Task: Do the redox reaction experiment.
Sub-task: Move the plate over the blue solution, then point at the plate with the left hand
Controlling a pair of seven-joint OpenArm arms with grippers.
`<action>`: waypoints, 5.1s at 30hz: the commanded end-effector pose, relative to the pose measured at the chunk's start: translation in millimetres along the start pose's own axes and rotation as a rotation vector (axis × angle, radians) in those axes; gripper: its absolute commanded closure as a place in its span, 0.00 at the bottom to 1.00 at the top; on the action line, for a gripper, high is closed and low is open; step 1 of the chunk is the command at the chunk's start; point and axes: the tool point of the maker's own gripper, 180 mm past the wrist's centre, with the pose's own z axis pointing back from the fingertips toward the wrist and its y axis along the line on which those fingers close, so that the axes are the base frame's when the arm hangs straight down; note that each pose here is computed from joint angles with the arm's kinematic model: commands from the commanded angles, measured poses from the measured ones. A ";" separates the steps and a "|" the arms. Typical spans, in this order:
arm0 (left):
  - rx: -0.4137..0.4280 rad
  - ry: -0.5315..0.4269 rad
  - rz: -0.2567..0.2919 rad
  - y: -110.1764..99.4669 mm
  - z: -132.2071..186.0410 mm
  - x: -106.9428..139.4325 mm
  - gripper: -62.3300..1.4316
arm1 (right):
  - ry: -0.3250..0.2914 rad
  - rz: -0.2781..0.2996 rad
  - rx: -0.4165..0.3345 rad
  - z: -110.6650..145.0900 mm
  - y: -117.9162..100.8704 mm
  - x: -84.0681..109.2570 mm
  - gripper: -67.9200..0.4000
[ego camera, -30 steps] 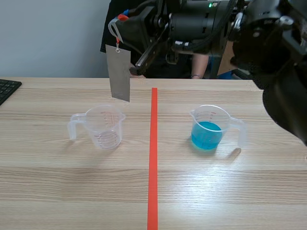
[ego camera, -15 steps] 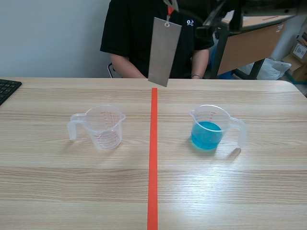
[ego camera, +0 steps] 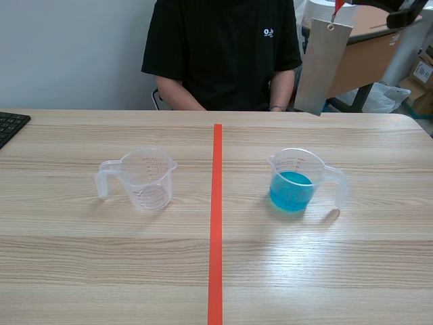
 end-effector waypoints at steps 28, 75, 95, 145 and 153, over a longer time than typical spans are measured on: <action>-0.015 0.008 -0.009 1.7 10.5 -3.4 0.90 | 0.011 -0.001 0.004 8.9 0.5 -10.1 0.97; -0.646 -0.723 -0.905 -172.8 3.7 317.5 0.90 | 0.027 -0.031 0.019 7.3 7.9 -20.0 0.97; -0.642 -0.817 -1.007 -290.3 -62.0 353.0 0.90 | 0.026 -0.031 0.019 7.3 7.9 -19.8 0.97; -0.664 -0.894 -1.042 -356.2 -112.5 383.5 0.90 | 0.022 -0.031 0.019 7.3 7.9 -19.1 0.97; -0.658 -0.893 -1.042 -355.7 -113.0 384.0 0.90 | 0.022 -0.031 0.019 7.3 7.9 -19.1 0.97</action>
